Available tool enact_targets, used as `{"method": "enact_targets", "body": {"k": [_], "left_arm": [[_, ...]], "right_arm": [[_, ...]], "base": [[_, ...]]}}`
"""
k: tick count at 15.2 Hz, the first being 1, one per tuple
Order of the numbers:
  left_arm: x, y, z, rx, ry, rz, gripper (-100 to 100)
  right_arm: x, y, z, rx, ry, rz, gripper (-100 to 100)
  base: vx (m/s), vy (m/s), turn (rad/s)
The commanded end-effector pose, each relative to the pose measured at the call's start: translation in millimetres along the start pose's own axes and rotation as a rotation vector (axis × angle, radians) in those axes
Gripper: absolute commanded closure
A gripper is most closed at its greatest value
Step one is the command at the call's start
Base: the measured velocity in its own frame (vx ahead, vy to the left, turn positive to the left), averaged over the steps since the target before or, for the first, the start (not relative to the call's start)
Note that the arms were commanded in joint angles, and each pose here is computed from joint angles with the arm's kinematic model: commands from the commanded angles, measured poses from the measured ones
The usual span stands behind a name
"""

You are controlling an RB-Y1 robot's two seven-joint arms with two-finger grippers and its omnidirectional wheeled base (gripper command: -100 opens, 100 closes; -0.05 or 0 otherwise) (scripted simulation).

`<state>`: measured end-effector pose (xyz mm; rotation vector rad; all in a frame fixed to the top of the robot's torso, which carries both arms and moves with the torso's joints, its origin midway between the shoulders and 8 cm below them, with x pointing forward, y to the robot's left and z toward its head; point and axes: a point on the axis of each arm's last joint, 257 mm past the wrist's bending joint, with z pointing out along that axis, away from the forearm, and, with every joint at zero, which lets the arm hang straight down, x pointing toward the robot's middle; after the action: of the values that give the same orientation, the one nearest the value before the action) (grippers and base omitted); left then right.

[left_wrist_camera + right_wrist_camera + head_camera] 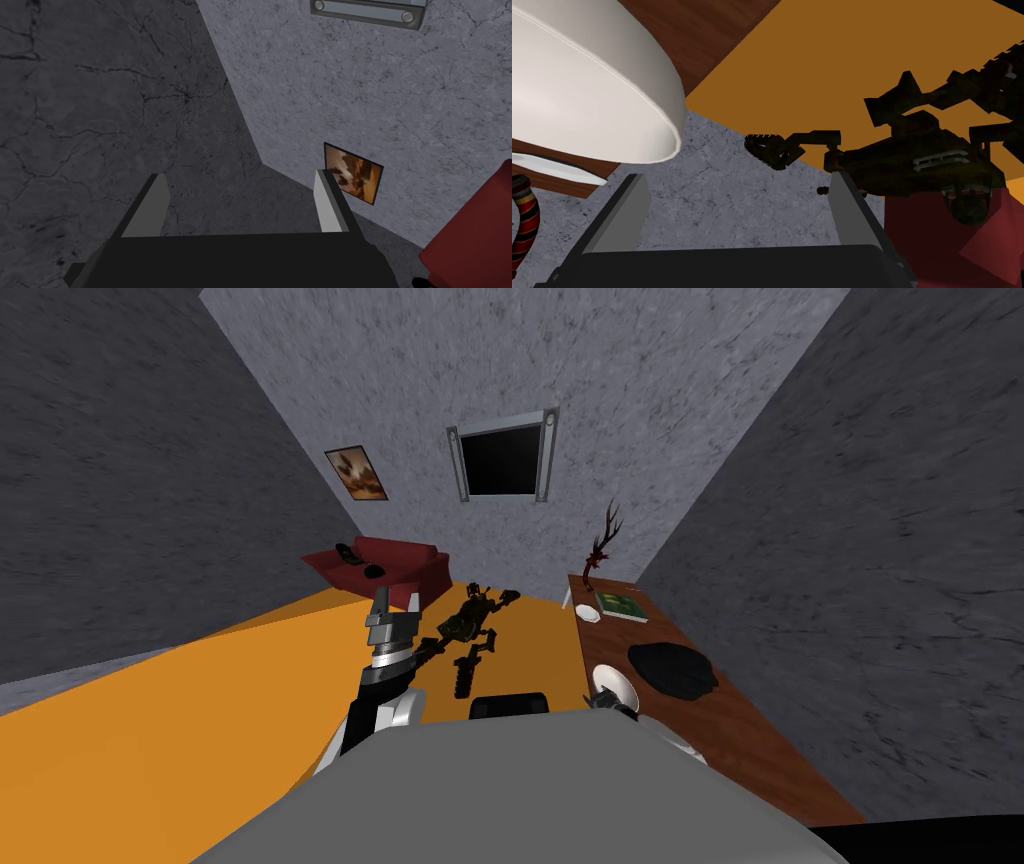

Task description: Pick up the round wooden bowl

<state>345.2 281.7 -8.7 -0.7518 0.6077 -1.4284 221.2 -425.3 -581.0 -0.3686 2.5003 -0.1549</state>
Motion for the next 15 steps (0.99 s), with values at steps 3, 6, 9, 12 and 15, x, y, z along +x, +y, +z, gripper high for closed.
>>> {"method": "enact_targets", "body": {"k": [3,6,9,12,15], "left_arm": [[0.0,0.0,0.0,0.000,0.000,0.000,0],[0.0,0.0,0.0,0.000,0.000,0.000,0],[0.0,0.0,0.0,0.000,0.000,0.000,0],[0.0,0.0,0.0,0.000,0.000,0.000,0],[0.0,0.0,0.0,0.000,0.000,0.000,0]], "right_arm": [[41.3,-12.9,-4.9,0.026,0.091,-0.082,-100],[74.3,-27.5,-12.4,0.044,0.168,-0.159,-100],[88.0,-33.9,-16.4,0.050,0.201,-0.191,-100],[109.9,-44.3,-24.0,0.060,0.255,-0.244,-100],[130.0,-54.0,-32.1,0.067,0.305,-0.294,-100]], "base": [[0.052,0.013,0.090],[0.044,0.013,0.076],[0.033,0.010,0.070],[0.030,0.013,0.051],[0.034,0.014,0.073]]}}
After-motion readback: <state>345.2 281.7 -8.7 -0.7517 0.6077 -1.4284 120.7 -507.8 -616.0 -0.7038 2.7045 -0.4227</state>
